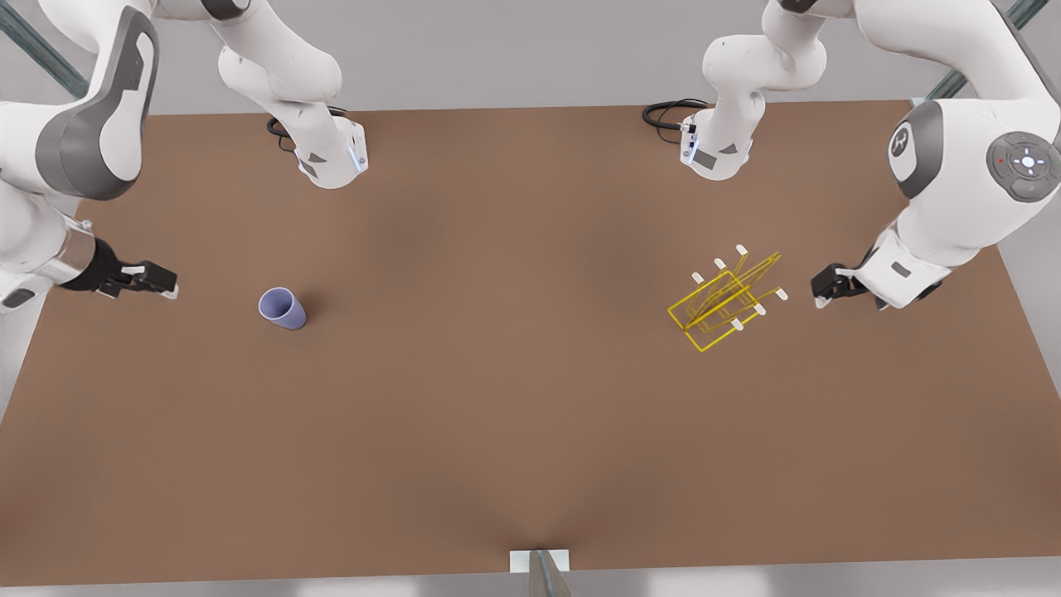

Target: Place the cup on the cup holder

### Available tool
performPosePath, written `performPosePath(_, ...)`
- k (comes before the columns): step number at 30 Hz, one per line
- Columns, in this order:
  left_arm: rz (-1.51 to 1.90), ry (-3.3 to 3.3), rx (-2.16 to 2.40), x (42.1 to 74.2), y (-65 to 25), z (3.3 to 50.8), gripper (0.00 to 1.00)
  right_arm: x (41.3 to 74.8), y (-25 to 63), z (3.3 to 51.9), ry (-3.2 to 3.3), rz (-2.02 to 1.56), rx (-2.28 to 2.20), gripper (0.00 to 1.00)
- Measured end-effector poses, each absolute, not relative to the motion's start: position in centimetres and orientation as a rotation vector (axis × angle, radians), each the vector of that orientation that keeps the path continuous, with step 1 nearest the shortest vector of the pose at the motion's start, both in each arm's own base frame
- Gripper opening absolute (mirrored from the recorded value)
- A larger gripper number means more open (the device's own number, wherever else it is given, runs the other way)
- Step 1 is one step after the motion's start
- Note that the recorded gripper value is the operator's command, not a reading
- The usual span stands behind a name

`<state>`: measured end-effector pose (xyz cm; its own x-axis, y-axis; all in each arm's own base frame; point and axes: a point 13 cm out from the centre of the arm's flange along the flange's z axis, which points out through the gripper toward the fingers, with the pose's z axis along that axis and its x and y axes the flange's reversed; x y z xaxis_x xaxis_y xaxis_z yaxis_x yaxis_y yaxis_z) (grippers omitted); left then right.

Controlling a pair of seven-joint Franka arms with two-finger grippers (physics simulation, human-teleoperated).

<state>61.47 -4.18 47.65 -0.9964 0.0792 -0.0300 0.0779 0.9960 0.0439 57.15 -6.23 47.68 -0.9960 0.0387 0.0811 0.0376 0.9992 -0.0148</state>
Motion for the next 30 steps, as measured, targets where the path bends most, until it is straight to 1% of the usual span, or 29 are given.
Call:
performPosePath(3, 0.073, 3.107, 0.129, 61.6, -4.1, 47.4, 1.00, 57.2, -6.1, 46.7, -3.056, 0.024, -0.045, 1.00)
performPosePath(5, 0.074, 3.109, 0.134, 61.7, -4.2, 47.2, 1.00, 56.6, -6.1, 44.3, -3.018, 0.020, -0.040, 1.00)
performPosePath(11, 0.078, 3.121, 0.137, 61.7, -3.9, 46.4, 1.00, 53.3, -5.4, 34.5, -2.899, -0.010, -0.004, 1.00)
performPosePath(17, 0.079, 3.134, 0.143, 61.8, -3.9, 45.6, 1.00, 50.6, -1.9, 24.3, -2.846, -0.029, 0.105, 1.00)
performPosePath(19, 0.079, 3.136, 0.143, 61.9, -3.9, 45.4, 1.00, 50.9, -1.8, 22.5, -2.860, -0.033, 0.115, 1.00)
performPosePath(22, 0.080, 3.140, 0.142, 61.9, -3.8, 45.2, 1.00, 50.4, -1.7, 19.2, -2.868, -0.037, 0.128, 1.00)
performPosePath(25, 0.080, 3.142, 0.144, 62.0, -3.8, 45.0, 1.00, 50.3, -1.2, 18.1, -2.900, -0.033, 0.151, 1.00)
performPosePath(30, 0.080, 3.143, 0.149, 61.9, -3.9, 45.0, 1.00, 47.9, -1.1, 15.7, -2.938, -0.025, 0.168, 1.00)
